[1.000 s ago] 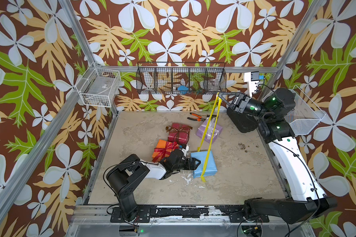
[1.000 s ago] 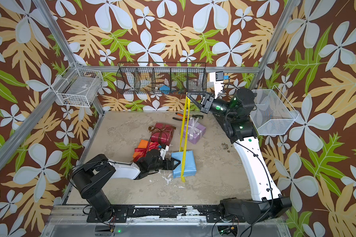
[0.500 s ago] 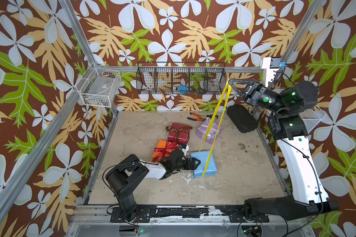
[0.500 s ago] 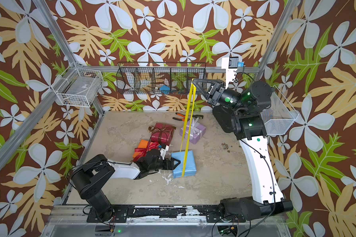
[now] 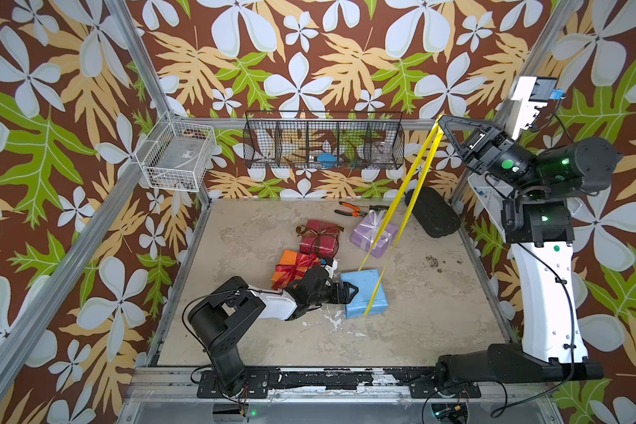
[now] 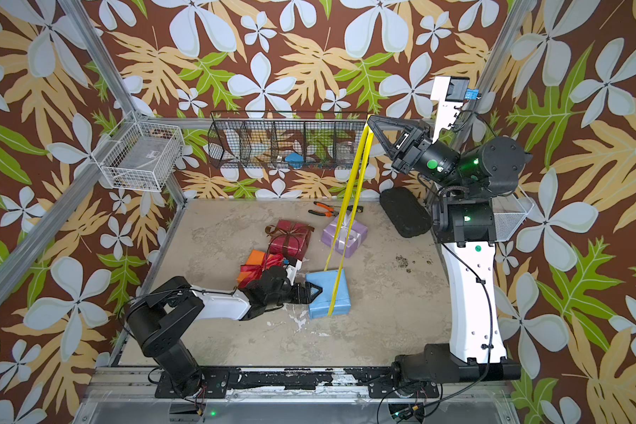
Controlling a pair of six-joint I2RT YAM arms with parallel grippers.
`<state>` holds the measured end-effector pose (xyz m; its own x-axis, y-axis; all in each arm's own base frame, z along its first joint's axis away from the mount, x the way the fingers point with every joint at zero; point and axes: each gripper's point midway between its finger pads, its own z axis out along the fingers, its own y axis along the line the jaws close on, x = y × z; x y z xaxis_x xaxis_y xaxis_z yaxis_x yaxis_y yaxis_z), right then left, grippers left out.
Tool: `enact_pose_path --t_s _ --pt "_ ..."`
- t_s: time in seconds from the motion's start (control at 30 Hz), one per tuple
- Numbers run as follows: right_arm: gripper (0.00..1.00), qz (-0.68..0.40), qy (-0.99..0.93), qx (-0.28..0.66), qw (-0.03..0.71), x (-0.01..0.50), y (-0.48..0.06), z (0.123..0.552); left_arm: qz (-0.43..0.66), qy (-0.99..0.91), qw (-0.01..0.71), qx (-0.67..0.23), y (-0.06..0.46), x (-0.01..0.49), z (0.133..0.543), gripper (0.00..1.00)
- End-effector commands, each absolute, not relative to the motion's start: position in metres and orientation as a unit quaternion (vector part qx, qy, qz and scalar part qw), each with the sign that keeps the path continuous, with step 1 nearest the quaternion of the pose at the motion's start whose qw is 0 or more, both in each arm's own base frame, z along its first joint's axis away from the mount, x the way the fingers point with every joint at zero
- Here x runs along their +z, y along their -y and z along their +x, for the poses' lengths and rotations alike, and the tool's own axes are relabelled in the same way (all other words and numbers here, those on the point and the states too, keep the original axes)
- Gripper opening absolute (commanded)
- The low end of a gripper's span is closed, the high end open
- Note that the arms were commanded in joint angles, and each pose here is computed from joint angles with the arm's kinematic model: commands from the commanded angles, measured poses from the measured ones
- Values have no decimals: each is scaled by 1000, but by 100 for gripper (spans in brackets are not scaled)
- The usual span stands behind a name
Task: Untie the ribbon bows on the gift boxes
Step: Pull the ribbon from the gift box, then place the ribbon at the center of the board.
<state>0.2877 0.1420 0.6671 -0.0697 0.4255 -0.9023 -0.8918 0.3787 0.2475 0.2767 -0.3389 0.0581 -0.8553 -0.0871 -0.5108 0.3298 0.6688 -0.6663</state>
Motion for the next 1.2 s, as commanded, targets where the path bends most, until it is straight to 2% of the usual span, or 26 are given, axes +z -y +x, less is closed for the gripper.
enact_pose_path --t_s 0.0,0.43,0.53,0.67,0.83,0.97,1.17 --pt "0 -228 -506 501 664 681 -134 283 78 -918 207 -328 314 16 257 96" --pt "0 -220 -497 480 689 702 -108 275 77 -921 203 -323 312 11 256 96" --pt "0 -187 -515 467 694 687 -90 285 78 -920 204 -324 312 12 256 96" --pt "0 -117 -554 447 693 640 -66 315 79 -920 209 -322 311 14 257 96" --pt "0 0 -620 357 698 570 -21 350 85 -923 213 -308 307 13 258 97" --pt "0 102 -675 262 682 496 17 364 85 -923 211 -310 308 13 258 97" --pt "0 214 -731 176 624 364 55 364 87 -923 209 -311 311 12 259 97"
